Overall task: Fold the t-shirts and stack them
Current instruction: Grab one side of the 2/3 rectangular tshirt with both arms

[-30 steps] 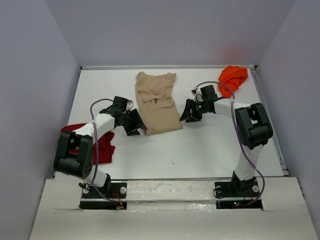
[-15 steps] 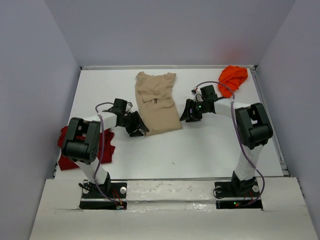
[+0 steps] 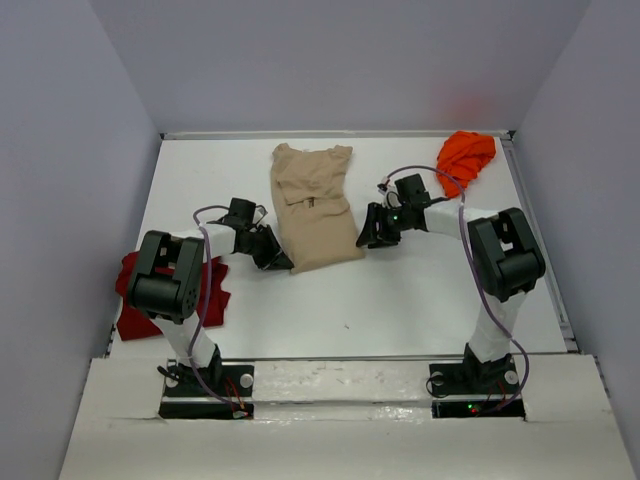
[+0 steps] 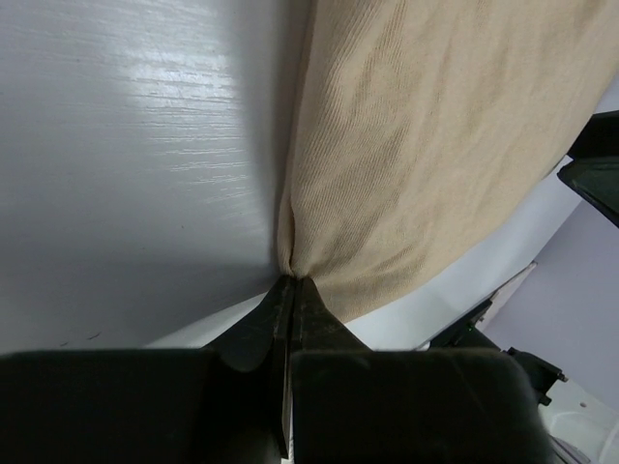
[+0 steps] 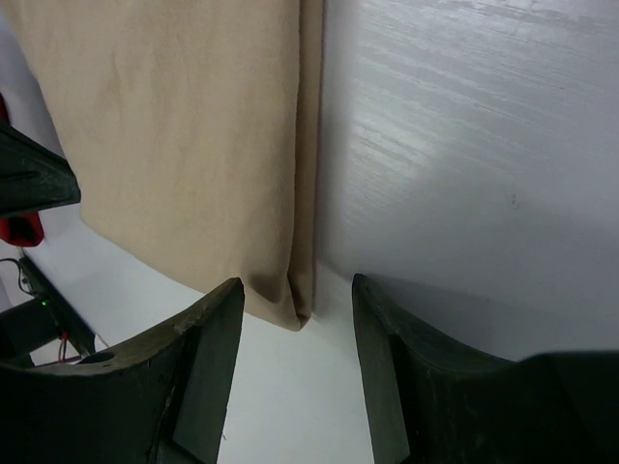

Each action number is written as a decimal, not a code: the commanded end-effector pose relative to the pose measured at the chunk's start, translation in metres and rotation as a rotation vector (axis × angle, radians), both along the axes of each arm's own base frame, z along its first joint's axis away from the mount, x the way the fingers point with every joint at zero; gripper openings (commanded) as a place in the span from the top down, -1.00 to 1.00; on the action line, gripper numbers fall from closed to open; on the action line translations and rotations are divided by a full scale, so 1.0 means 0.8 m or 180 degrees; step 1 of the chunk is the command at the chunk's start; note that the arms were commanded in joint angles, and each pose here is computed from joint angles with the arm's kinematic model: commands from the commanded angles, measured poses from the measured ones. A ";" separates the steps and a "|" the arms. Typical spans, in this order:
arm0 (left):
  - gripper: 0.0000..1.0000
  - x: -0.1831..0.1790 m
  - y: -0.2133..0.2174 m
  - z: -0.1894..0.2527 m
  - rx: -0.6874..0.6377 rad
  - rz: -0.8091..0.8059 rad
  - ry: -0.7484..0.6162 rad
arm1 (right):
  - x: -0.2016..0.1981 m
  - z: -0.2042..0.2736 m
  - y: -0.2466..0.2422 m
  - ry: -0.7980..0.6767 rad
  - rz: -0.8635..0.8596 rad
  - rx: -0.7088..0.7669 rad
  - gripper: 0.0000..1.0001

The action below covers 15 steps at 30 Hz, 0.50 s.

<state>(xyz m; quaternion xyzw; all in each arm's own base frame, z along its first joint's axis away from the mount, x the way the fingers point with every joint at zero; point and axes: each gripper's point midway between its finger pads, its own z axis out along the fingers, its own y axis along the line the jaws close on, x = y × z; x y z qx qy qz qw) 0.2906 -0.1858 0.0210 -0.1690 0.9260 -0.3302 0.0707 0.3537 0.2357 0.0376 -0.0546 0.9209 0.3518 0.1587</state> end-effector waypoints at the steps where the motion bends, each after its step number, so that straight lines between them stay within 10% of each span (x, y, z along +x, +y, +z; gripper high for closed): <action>1: 0.83 -0.006 -0.001 0.003 -0.0049 -0.0048 -0.0004 | -0.007 0.001 0.012 -0.0094 0.0093 -0.0013 -0.10; 5: 0.85 -0.008 0.001 0.003 -0.0048 -0.0038 0.0000 | -0.009 0.001 0.024 -0.0112 0.0127 -0.0044 -0.09; 15: 0.91 -0.007 0.006 0.014 0.0003 -0.0008 -0.0094 | -0.028 0.001 0.033 -0.0155 0.0054 -0.0254 0.83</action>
